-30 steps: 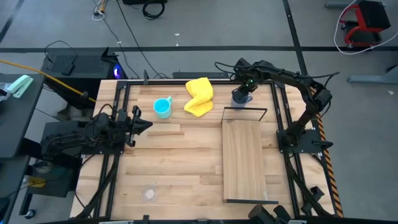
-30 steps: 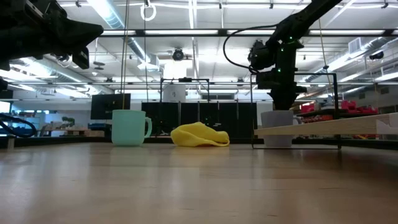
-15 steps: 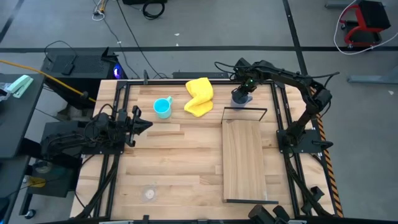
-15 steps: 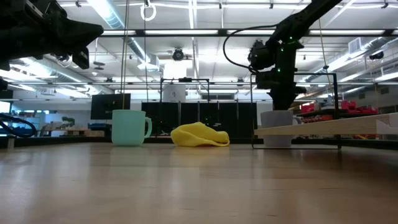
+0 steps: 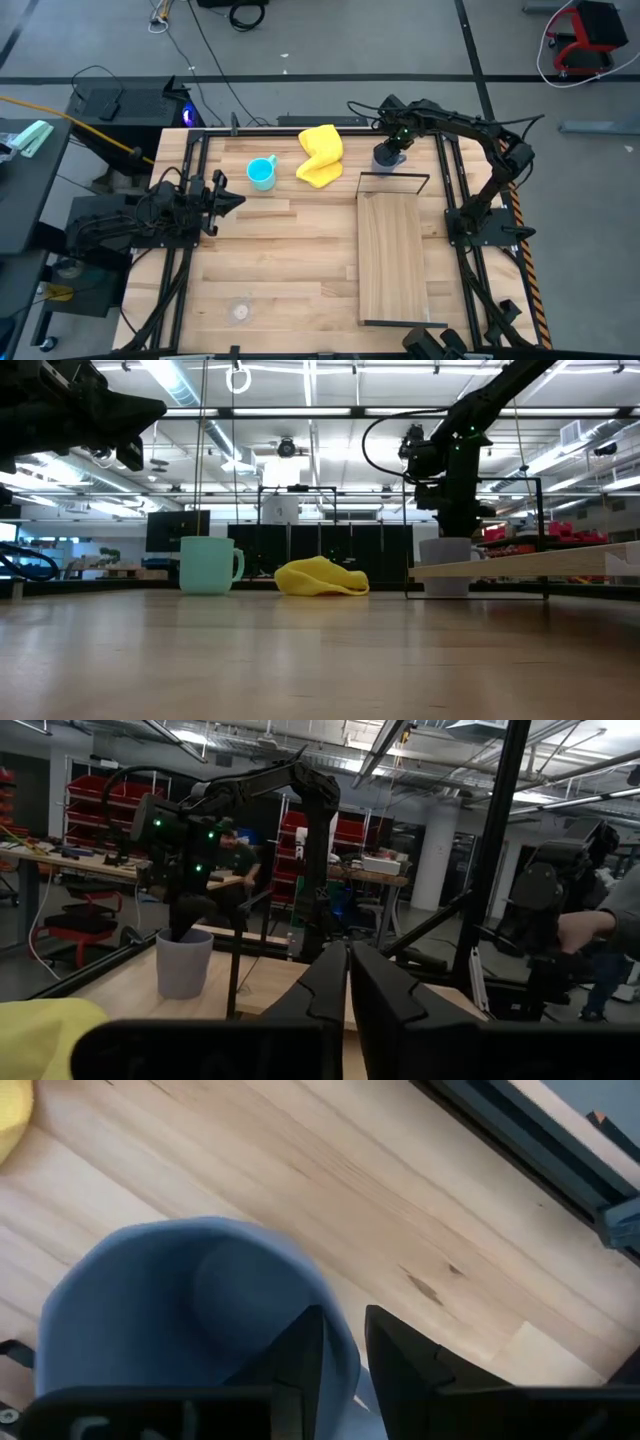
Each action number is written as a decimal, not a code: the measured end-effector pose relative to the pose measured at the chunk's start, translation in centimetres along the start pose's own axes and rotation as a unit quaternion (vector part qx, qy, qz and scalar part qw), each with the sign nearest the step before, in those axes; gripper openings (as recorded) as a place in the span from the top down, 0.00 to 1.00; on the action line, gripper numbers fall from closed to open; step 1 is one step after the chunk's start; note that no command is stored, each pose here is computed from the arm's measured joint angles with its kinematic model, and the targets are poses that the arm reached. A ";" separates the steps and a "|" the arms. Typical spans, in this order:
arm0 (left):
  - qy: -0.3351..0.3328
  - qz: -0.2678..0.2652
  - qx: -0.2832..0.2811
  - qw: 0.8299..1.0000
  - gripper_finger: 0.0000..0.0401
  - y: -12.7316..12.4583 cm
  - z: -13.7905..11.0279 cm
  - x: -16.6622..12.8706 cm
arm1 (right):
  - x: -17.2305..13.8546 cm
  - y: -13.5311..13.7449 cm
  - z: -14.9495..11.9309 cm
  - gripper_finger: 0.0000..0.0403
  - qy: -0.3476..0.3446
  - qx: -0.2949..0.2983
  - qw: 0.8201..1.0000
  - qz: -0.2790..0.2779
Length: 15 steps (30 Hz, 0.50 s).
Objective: Stack small to large cups/mugs on shelf
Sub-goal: Put the violet mug on the shelf
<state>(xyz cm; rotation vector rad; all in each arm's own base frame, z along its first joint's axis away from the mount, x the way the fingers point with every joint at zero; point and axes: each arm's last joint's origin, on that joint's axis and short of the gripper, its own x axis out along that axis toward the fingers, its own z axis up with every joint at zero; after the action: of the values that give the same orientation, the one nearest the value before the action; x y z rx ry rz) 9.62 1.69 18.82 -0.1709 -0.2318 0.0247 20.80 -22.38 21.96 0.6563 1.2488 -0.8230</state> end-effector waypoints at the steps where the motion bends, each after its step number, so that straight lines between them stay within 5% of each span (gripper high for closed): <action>1: 0.000 0.000 0.001 1.000 0.93 0.0 0.0 0.0 | 0.0 0.0 0.0 0.79 0.000 0.000 1.000 0.000; 15: 0.000 0.000 0.002 1.000 0.97 0.0 0.0 0.0 | -0.2 0.1 0.1 0.96 -0.004 0.001 1.000 0.007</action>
<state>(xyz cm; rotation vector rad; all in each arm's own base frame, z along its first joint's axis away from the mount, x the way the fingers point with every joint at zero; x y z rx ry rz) 9.62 1.69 18.82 -0.1666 -0.2318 0.0254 20.88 -22.34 22.19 0.6613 1.2351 -0.8140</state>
